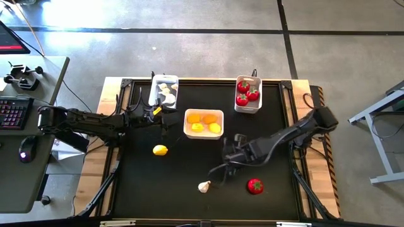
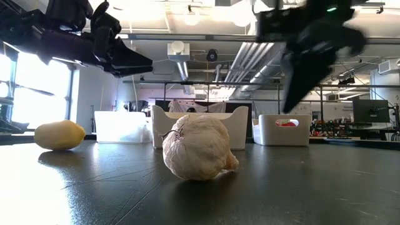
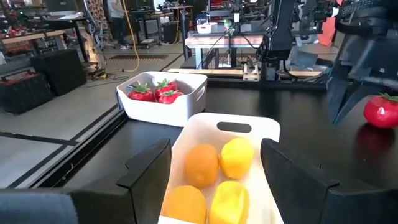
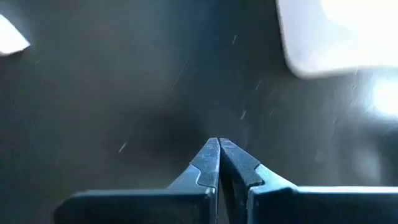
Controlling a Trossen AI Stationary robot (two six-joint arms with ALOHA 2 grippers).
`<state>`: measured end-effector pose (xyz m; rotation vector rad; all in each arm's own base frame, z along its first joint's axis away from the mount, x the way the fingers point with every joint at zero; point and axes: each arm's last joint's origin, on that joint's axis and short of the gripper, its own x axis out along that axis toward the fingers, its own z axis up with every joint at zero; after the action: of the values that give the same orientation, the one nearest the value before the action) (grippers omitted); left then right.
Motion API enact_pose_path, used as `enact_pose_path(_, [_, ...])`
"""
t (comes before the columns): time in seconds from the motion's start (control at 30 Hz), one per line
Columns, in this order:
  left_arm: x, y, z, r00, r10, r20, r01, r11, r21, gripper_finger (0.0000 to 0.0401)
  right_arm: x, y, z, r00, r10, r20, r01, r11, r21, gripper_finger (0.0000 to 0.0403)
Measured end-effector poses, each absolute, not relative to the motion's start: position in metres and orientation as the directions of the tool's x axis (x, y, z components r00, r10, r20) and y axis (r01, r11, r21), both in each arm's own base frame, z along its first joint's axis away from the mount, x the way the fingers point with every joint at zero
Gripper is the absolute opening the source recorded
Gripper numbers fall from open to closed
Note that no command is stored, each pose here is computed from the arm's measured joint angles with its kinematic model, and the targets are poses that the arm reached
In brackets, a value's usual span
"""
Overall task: Sort produce into baskets
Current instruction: Put the red tomato into the gray bin
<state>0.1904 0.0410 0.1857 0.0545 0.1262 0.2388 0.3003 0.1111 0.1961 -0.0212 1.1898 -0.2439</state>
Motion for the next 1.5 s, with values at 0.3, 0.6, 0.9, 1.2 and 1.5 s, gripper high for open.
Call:
enact_pose_path(0.3, [0.19,0.041,0.184,0.962,0.24,-0.132,-0.229,0.969,0.094,0.0233,0.234,0.135,0.227,0.389,-0.121,-0.913,0.316,0.949,0.008,0.0])
enact_pose_path(0.6, [0.19,0.042,0.184,0.954,0.267,-0.137,-0.251,0.96,0.124,0.0233,0.211,0.163,0.24,0.321,0.018,-0.947,0.363,0.921,0.14,0.0026])
enact_pose_path(0.9, [0.19,0.043,0.184,0.951,0.277,-0.139,-0.256,0.955,0.151,0.0233,0.197,0.174,0.239,0.205,0.105,-0.973,0.592,0.778,0.209,0.0244])
enact_pose_path(1.2, [0.19,0.043,0.184,0.95,0.279,-0.139,-0.257,0.954,0.155,0.0233,0.205,0.186,0.215,0.133,0.068,-0.989,0.606,0.784,0.135,0.0363])
enact_pose_path(1.5, [0.19,0.043,0.183,0.949,0.279,-0.146,-0.257,0.954,0.152,0.0233,0.214,0.193,0.2,0.093,0.111,-0.99,0.567,0.811,0.144,0.0365])
